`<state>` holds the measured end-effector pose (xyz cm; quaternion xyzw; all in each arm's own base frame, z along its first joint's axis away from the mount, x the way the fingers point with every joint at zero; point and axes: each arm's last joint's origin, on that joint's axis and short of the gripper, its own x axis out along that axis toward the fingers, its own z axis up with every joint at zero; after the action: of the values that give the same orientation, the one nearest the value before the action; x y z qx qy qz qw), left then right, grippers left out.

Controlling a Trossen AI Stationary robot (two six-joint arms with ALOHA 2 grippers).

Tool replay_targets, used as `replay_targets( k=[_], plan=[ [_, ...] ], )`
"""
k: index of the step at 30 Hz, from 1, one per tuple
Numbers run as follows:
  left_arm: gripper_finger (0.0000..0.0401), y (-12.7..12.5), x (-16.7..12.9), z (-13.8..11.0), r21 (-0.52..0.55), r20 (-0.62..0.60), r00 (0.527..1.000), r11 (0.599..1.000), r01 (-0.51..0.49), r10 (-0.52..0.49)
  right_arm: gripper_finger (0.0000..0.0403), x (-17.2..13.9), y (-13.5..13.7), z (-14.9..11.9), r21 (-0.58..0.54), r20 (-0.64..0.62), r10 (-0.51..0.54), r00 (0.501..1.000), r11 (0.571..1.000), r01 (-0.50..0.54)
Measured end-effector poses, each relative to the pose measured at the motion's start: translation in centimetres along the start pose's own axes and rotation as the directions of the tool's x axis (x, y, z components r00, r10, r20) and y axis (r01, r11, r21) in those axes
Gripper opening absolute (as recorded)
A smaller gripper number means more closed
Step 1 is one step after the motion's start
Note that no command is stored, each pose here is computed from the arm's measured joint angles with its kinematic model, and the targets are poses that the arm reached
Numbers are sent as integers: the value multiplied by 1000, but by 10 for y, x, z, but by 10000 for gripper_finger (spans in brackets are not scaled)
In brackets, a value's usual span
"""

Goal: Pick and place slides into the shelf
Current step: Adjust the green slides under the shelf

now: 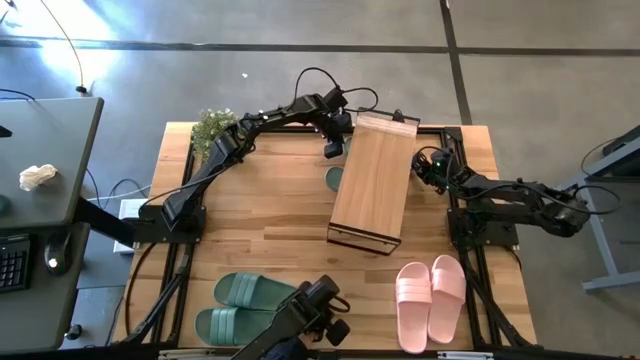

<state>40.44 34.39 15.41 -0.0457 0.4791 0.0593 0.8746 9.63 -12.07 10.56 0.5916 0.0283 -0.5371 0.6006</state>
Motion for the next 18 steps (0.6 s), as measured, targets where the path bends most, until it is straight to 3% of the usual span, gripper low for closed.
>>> replay_targets(
  k=[18],
  plan=[
    [0,9,-21,-7,-45,-61,998,999,-26,23,0,0,1,0,-8,9,0,1000,1000,0]
  ],
)
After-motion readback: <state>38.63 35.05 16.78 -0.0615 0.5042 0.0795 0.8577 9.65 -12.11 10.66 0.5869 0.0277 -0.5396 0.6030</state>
